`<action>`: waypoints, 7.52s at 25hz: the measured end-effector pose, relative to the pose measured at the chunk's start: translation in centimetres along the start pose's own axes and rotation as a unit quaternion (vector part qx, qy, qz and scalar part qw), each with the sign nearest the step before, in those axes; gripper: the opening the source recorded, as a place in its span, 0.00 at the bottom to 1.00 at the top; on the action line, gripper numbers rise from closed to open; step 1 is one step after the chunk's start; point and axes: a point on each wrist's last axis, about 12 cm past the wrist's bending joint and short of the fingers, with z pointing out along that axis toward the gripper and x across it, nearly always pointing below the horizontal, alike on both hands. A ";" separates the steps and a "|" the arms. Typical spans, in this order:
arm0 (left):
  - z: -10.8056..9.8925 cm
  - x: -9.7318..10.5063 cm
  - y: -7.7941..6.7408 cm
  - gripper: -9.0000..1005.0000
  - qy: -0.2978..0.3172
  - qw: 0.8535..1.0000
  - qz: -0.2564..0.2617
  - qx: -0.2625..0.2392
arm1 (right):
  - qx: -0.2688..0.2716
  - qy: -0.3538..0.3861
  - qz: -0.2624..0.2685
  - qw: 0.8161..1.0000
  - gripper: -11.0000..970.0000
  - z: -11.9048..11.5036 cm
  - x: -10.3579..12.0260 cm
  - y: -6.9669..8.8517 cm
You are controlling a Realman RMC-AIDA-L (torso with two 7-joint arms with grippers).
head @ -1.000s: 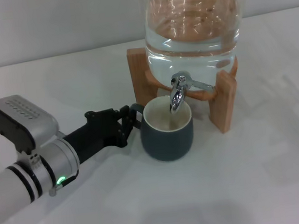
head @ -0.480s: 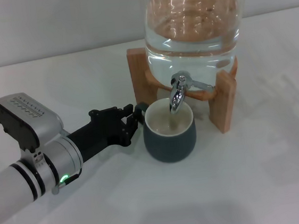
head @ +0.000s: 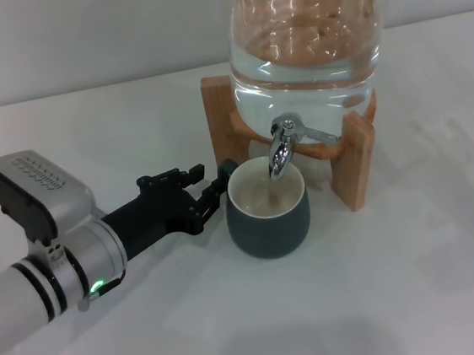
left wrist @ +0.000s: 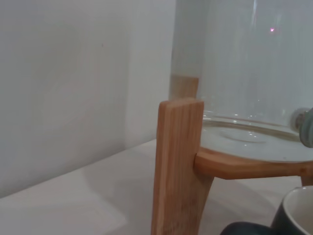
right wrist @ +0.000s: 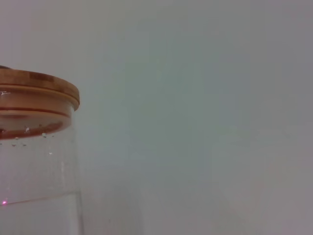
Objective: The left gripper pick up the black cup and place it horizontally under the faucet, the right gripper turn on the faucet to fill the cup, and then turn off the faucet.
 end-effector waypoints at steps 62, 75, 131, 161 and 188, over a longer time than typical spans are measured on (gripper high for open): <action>-14.5 4.8 5.9 0.62 -0.125 0.959 -0.124 -0.221 | -0.443 0.240 0.026 0.864 0.75 7.3 -7.9 9.2; -14.6 4.8 6.0 0.62 -0.126 0.959 -0.123 -0.224 | -0.452 0.232 0.029 0.861 0.75 6.5 -8.4 9.2; -16.9 4.6 6.5 0.61 -0.176 0.939 -0.107 -0.276 | -0.424 0.232 0.034 0.875 0.75 7.4 -6.8 11.6; -19.5 4.6 6.9 0.61 -0.229 0.910 -0.107 -0.330 | -0.304 0.078 0.023 0.949 0.75 2.5 -6.6 2.3; -20.7 5.6 6.2 0.61 -0.242 0.884 -0.084 -0.392 | -0.017 0.005 -0.022 1.000 0.75 -3.8 -0.6 -0.7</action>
